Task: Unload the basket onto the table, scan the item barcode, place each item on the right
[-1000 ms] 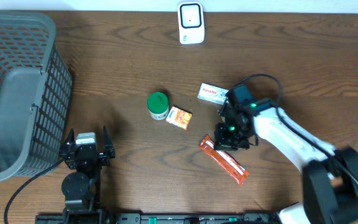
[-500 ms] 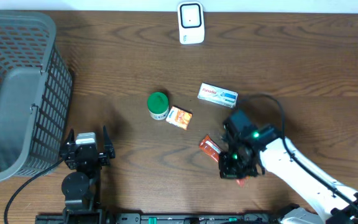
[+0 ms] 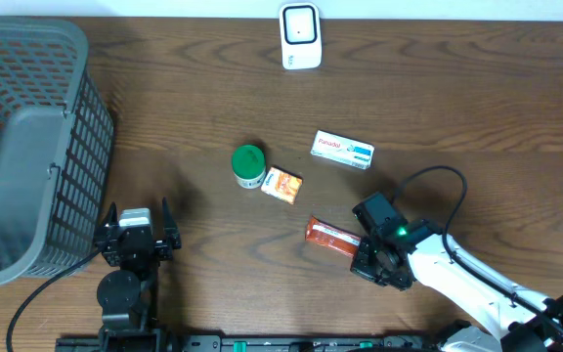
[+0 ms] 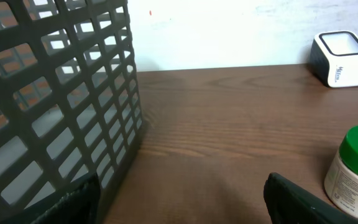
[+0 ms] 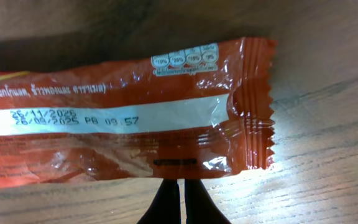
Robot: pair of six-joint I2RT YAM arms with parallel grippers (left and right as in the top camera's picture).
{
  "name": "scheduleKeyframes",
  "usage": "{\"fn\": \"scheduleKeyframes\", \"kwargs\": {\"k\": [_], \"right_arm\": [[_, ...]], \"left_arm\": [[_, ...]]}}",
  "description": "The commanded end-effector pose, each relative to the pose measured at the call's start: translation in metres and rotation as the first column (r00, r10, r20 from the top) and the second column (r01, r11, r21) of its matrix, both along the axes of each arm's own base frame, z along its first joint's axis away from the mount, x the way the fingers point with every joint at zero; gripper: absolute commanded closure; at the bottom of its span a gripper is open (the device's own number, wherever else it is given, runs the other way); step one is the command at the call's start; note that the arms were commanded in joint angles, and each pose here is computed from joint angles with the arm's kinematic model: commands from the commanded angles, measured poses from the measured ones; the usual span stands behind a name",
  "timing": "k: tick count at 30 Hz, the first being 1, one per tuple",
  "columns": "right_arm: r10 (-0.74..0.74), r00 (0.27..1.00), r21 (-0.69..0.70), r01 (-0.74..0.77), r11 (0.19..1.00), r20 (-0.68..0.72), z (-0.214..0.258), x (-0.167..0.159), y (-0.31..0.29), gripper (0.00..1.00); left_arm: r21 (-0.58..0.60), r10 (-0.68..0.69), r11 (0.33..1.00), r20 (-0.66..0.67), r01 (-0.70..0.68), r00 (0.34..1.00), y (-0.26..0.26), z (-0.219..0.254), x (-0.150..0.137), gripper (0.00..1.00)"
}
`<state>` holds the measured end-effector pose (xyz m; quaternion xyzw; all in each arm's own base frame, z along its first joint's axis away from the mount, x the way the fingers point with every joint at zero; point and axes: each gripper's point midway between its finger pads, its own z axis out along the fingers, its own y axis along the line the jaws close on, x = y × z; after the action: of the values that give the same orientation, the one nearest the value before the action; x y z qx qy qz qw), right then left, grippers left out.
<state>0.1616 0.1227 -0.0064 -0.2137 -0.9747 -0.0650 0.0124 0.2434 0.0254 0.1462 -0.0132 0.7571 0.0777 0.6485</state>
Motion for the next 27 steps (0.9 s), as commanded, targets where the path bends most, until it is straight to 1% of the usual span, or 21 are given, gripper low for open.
{"fn": "scheduleKeyframes", "kwargs": {"k": [1, 3, 5, 7, 8, 9, 11, 12, 13, 15, 17, 18, 19, 21, 22, 23, 24, 25, 27], "right_arm": [[0.039, 0.986, 0.024, -0.044, 0.999, 0.159, 0.003, 0.034, 0.011, 0.99], [0.078, 0.969, 0.053, -0.093, 0.994, 0.236, 0.008, 0.051, 0.021, 0.93], [0.108, 0.954, 0.067, -0.131, 0.989, 0.28, 0.012, 0.06, 0.026, 0.91], [0.157, 0.943, 0.092, -0.191, 0.977, 0.293, 0.016, 0.062, 0.034, 0.91], [0.198, 0.935, 0.108, -0.239, 0.965, 0.293, 0.019, 0.06, 0.039, 0.85], [0.219, 0.932, 0.116, -0.261, 0.958, 0.288, 0.021, 0.058, 0.041, 0.72], [0.244, 0.937, 0.123, -0.28, 0.952, 0.25, 0.027, 0.052, 0.043, 0.12], [0.248, 0.943, 0.13, -0.281, 0.951, 0.223, 0.032, 0.048, 0.043, 0.05], [0.25, 0.947, 0.126, -0.278, 0.952, 0.199, 0.036, 0.046, 0.042, 0.01], [0.255, 0.954, 0.114, -0.274, 0.955, 0.157, 0.051, 0.043, 0.041, 0.01], [0.255, 0.955, 0.113, -0.274, 0.955, 0.154, 0.068, 0.048, 0.043, 0.01], [0.258, 0.952, 0.114, -0.278, 0.954, 0.165, 0.072, 0.051, 0.045, 0.01], [0.285, 0.936, 0.109, -0.312, 0.944, 0.206, 0.079, 0.06, 0.049, 0.01], [0.266, 0.931, 0.141, -0.307, 0.941, 0.25, 0.083, 0.069, 0.058, 0.01], [0.237, 0.933, 0.162, -0.287, 0.944, 0.27, 0.086, 0.075, 0.062, 0.03], [0.137, 0.959, 0.184, -0.185, 0.965, 0.249, 0.086, 0.078, 0.06, 0.14], [-0.016, 0.982, 0.202, -0.022, 0.979, 0.186, 0.083, 0.078, 0.054, 0.18], [-0.139, 0.982, 0.207, 0.11, 0.972, 0.132, 0.08, 0.079, 0.047, 0.14], [-0.244, 0.966, 0.202, 0.223, 0.954, 0.086, 0.071, 0.084, 0.041, 0.09]], "left_arm": [[-0.009, 0.008, 1.0, -0.056, -0.008, 0.998, 0.001, -0.018, -0.002, 0.16], [-0.009, 0.008, 1.0, -0.055, -0.009, 0.998, 0.001, -0.018, -0.002, 0.16], [-0.009, 0.008, 1.0, -0.055, -0.008, 0.998, 0.001, -0.018, -0.002, 0.16], [-0.009, 0.008, 1.0, -0.056, -0.008, 0.998, 0.001, -0.018, -0.002, 0.16], [-0.009, 0.008, 1.0, -0.055, -0.009, 0.998, 0.001, -0.018, -0.002, 0.16], [-0.009, 0.008, 1.0, -0.055, -0.008, 0.998, 0.001, -0.018, -0.002, 0.15], [-0.009, 0.008, 1.0, -0.055, -0.009, 0.998, 0.001, -0.018, -0.002, 0.16], [-0.009, 0.008, 1.0, -0.055, -0.009, 0.998, 0.001, -0.018, -0.002, 0.16], [-0.009, 0.008, 1.0, -0.055, -0.009, 0.998, 0.001, -0.018, -0.002, 0.16], [-0.009, 0.008, 1.0, -0.055, -0.009, 0.998, 0.001, -0.018, -0.002, 0.16], [-0.009, 0.008, 1.0, -0.055, -0.008, 0.998, 0.001, -0.018, -0.002, 0.16], [-0.009, 0.008, 1.0, -0.056, -0.009, 0.998, 0.001, -0.018, -0.002, 0.15], [-0.009, 0.008, 1.0, -0.055, -0.008, 0.998, 0.001, -0.018, -0.002, 0.16], [-0.009, 0.008, 1.0, -0.055, -0.008, 0.998, 0.001, -0.018, -0.002, 0.15], [-0.009, 0.008, 1.0, -0.056, -0.009, 0.998, 0.001, -0.018, -0.002, 0.16], [-0.009, 0.008, 1.0, -0.055, -0.009, 0.998, 0.001, -0.018, -0.002, 0.16], [-0.009, 0.008, 1.0, -0.055, -0.009, 0.998, 0.001, -0.018, -0.002, 0.16], [-0.009, 0.008, 1.0, -0.055, -0.008, 0.998, 0.001, -0.018, -0.002, 0.16], [-0.009, 0.008, 1.0, -0.055, -0.008, 0.998, 0.001, -0.018, -0.002, 0.16]]}}
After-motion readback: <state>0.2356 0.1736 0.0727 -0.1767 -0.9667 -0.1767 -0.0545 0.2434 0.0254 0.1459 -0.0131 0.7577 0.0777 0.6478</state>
